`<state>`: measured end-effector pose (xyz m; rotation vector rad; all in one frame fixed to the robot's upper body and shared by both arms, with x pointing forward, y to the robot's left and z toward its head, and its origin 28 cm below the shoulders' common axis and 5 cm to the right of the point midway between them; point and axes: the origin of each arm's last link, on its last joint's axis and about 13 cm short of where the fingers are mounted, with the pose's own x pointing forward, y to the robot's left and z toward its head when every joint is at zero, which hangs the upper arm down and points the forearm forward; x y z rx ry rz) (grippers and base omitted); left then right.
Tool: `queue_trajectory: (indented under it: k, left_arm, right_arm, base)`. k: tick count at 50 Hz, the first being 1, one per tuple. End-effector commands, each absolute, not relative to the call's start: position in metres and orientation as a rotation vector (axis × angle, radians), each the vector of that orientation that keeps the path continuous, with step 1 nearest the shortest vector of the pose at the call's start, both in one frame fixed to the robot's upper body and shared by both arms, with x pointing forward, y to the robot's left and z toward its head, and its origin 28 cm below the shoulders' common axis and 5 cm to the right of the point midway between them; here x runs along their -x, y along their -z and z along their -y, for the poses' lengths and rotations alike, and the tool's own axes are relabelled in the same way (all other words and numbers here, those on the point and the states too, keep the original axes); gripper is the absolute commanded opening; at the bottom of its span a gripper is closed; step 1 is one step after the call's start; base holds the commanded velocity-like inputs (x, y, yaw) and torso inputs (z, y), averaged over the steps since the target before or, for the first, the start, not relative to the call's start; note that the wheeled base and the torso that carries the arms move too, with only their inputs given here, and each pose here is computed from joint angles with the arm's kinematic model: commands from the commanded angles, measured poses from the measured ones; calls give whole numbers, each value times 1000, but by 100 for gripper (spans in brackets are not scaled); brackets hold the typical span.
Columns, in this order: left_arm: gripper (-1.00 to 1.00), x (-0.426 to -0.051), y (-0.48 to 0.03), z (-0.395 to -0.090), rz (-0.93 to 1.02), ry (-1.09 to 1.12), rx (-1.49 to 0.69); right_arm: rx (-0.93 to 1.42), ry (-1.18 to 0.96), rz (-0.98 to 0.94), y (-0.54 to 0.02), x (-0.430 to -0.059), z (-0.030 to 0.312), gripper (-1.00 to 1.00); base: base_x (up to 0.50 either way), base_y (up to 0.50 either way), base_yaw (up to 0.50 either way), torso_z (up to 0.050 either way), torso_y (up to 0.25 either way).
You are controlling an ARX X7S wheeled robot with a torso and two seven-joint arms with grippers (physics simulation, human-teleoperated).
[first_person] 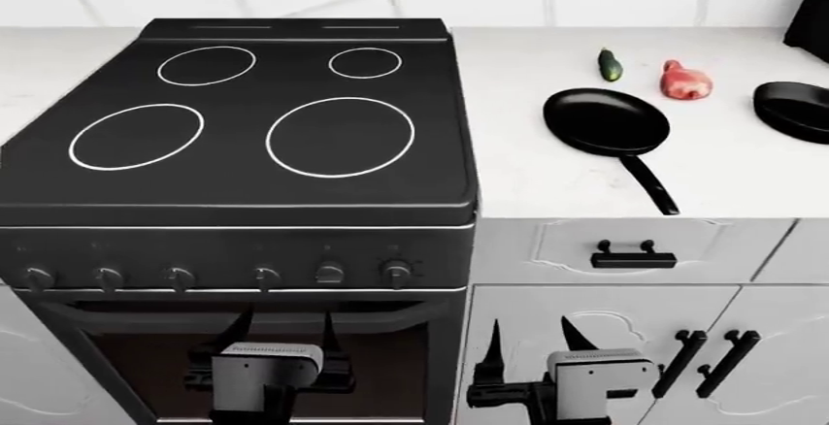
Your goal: Place both pans onto different burners. Then place the zucchini and the pork chop on different pans.
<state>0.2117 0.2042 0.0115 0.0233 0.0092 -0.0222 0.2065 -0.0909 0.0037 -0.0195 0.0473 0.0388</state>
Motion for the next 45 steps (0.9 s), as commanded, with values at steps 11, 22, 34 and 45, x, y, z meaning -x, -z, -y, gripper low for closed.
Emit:
queue_trajectory:
  k: [11,22,34,45]
  left_arm:
    - [100,-211,-11,-203,-1,24,-23]
    - [100,-211,-12,-204,1,24,-22]
    - [100,-210,-12,-203,8,28,-28]
    - [100,-209,-12,-203,11,30,-23]
  right_arm:
    - [12,-35,-58,-3,-206,91,100]
    - [11,-34,-63,-2,-207,91,100]
    - [11,-33,-64,-2,-207,92,100]
    - [8,-34,-68,-1,-206,91,100]
  base:
    - [0,-500,0,0,0]
    - [0,-500,0,0,0]
    - [0,-500,0,0,0]
    - [0,-500,0,0,0]
